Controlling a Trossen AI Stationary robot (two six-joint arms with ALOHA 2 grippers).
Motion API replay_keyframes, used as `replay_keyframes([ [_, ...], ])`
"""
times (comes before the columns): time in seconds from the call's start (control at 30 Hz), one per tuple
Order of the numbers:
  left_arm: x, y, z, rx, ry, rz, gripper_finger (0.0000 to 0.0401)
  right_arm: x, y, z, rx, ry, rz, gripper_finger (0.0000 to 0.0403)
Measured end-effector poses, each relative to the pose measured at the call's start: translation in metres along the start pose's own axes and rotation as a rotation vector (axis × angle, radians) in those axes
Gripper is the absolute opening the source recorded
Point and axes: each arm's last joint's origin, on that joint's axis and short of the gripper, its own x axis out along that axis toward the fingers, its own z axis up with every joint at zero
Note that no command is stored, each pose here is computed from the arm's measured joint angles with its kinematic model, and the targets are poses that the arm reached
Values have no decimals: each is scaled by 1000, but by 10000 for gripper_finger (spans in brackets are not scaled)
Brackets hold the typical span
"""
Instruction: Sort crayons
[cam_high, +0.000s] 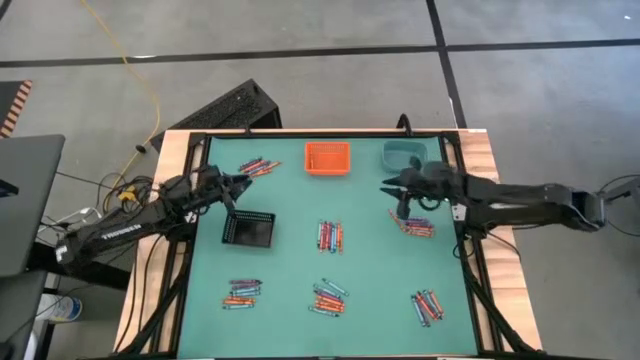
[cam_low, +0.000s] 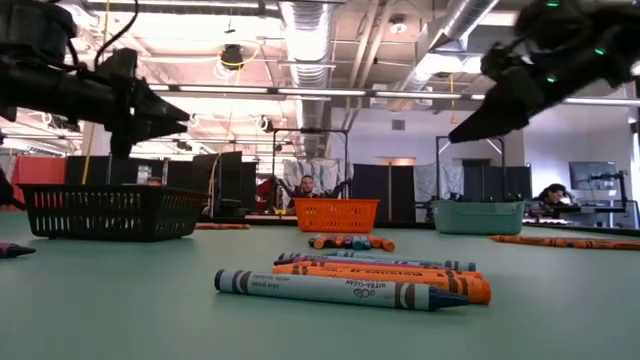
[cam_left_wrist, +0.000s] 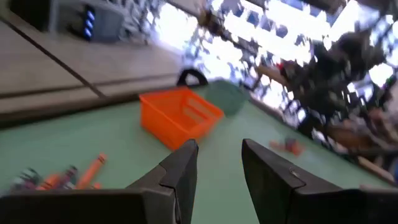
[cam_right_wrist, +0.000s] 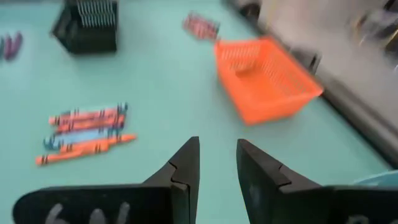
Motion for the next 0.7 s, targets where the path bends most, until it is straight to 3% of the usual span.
replay_keyframes([
  [0.2,12,-7,-15,76,130,-4,116,23,11,29,73,262,33,107],
  [0.43,27,-29,-10,153,234,-73,116,38,33,33,136,546,43,107],
  [0.57,38,-39,-6,251,259,-70,116,40,47,27,149,615,48,107],
  [0.7,45,-43,-7,287,296,-73,116,37,52,20,167,647,-33,107],
])
